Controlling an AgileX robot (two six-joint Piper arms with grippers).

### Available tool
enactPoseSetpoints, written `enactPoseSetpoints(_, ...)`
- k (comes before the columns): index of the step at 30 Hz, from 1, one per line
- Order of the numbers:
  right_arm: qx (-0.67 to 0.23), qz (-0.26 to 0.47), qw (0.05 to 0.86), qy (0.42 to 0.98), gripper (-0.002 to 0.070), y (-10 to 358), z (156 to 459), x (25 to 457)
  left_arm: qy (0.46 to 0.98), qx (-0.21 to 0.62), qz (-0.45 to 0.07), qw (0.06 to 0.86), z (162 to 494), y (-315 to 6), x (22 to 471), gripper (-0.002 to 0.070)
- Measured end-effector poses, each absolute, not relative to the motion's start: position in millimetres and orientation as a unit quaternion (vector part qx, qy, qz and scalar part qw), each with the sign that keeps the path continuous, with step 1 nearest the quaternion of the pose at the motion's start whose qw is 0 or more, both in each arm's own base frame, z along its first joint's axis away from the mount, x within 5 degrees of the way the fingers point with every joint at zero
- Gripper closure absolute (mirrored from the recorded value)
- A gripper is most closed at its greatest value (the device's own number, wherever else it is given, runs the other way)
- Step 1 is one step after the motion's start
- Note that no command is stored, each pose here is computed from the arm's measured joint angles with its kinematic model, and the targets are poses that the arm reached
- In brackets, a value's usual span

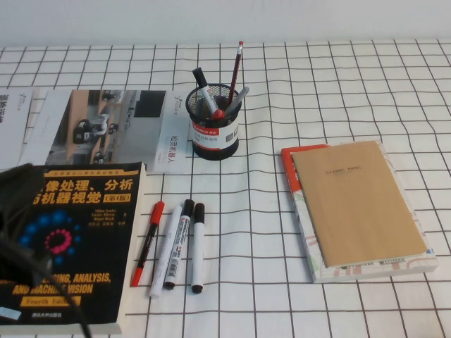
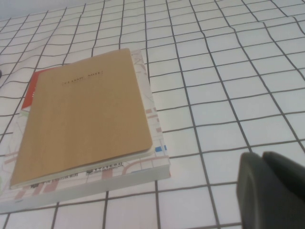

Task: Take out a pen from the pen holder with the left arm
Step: 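Take a marker out of the pen holder and lay it on the table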

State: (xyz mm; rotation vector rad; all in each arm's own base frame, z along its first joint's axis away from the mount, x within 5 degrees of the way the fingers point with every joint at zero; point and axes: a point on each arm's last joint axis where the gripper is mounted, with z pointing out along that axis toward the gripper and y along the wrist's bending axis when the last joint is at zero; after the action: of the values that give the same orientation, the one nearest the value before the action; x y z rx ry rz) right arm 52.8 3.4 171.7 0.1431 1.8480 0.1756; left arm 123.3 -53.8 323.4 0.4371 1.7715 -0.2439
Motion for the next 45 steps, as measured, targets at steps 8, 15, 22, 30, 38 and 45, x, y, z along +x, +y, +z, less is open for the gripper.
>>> enactPoseSetpoints(8, 0.062, 0.076, 0.597, 0.796, 0.0692, 3, 172, 53, 0.755, 0.188, -0.109, 0.618, 311, -35, 78, 0.0677)
enactPoseSetpoints(15, 0.062, 0.076, 0.597, 0.796, 0.0692, 3, 172, 53, 0.801, 0.202, -0.099, 0.554, 297, -30, 67, 0.0677)
enactPoseSetpoints(22, 0.062, 0.076, 0.597, 0.796, 0.0693, 3, 172, 53, 0.820, 0.207, -0.094, 0.525, 291, -29, 64, 0.0677)
enactPoseSetpoints(30, 0.062, 0.076, 0.597, 0.796, 0.0692, 3, 172, 53, 0.795, 0.207, -0.061, 0.567, 282, -24, 64, 0.0677)
enactPoseSetpoints(38, 0.062, 0.076, 0.597, 0.796, 0.0692, 3, 172, 53, 0.725, 0.132, -0.018, 0.676, 230, -12, 60, 0.0677)
enactPoseSetpoints(45, 0.062, 0.076, 0.597, 0.796, 0.0692, 3, 172, 53, 0.722, 0.086, 0.002, 0.686, 195, -6, 56, 0.0677)
